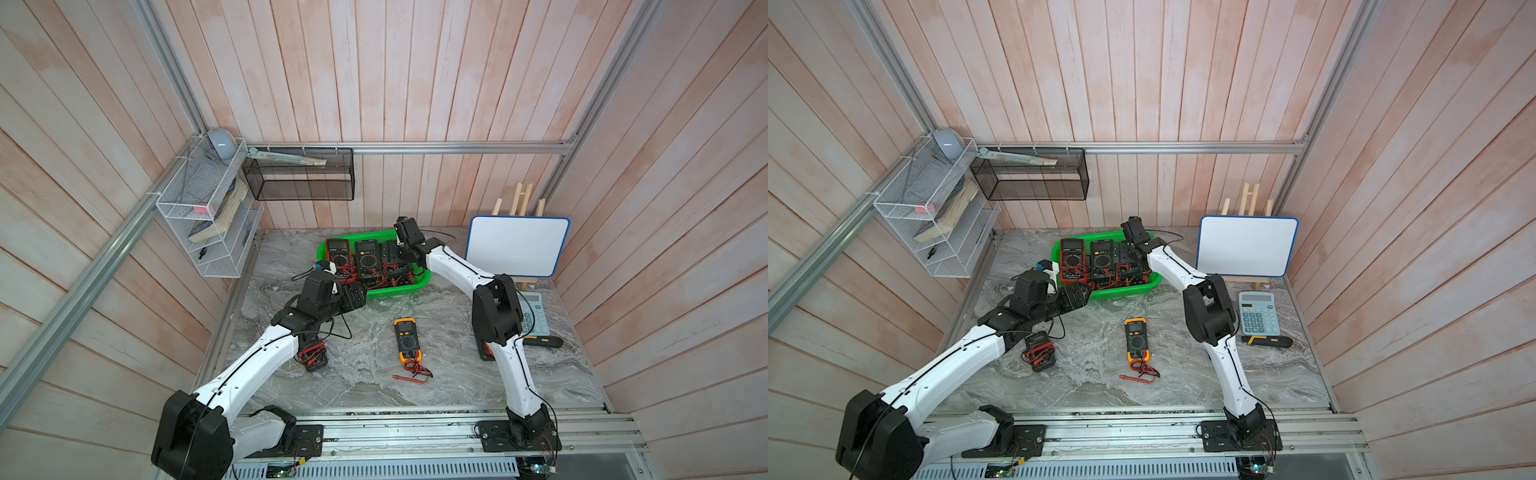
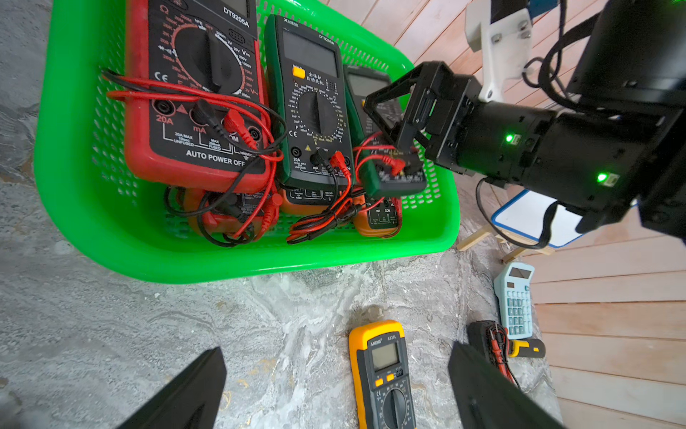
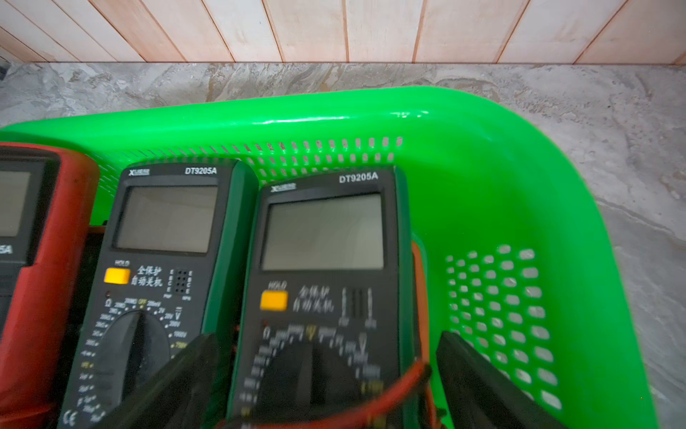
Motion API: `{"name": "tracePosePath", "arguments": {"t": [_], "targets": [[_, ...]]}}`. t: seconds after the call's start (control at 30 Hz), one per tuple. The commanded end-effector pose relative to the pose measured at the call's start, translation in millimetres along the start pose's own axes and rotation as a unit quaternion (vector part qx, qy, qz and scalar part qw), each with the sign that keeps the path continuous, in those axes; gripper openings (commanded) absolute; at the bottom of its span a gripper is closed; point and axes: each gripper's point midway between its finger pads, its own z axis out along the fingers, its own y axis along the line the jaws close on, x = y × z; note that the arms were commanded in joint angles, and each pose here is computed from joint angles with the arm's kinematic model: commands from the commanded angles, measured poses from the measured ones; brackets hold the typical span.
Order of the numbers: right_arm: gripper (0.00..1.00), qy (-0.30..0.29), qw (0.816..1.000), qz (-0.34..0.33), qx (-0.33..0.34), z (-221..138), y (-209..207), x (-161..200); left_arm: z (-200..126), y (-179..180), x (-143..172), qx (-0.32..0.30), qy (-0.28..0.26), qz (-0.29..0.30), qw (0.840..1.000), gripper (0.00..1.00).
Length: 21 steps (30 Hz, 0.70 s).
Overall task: Put the multimeter into the basket
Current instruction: Place the multimeter in the basket.
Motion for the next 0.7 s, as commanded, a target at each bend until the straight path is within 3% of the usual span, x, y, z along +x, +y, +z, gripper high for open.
{"name": "tracePosePath", "arguments": {"t": [0.0, 0.37, 0.67], "targets": [[0.98, -0.014, 1.000, -0.009, -0.004, -20, 8, -15, -4, -1, -1, 0.006, -0.002, 0.002, 1.000, 1.00], [0.98, -0.057, 0.998, -0.006, -0.021, -76, 23, -27, -11, 4, 4, 0.007, -0.013, -0.005, 1.000, 1.00], [0.98, -0.058, 0.997, -0.004, -0.046, -124, 36, 22, -12, 11, 21, 0.012, 0.005, -0.022, 1.000, 0.99]]}}
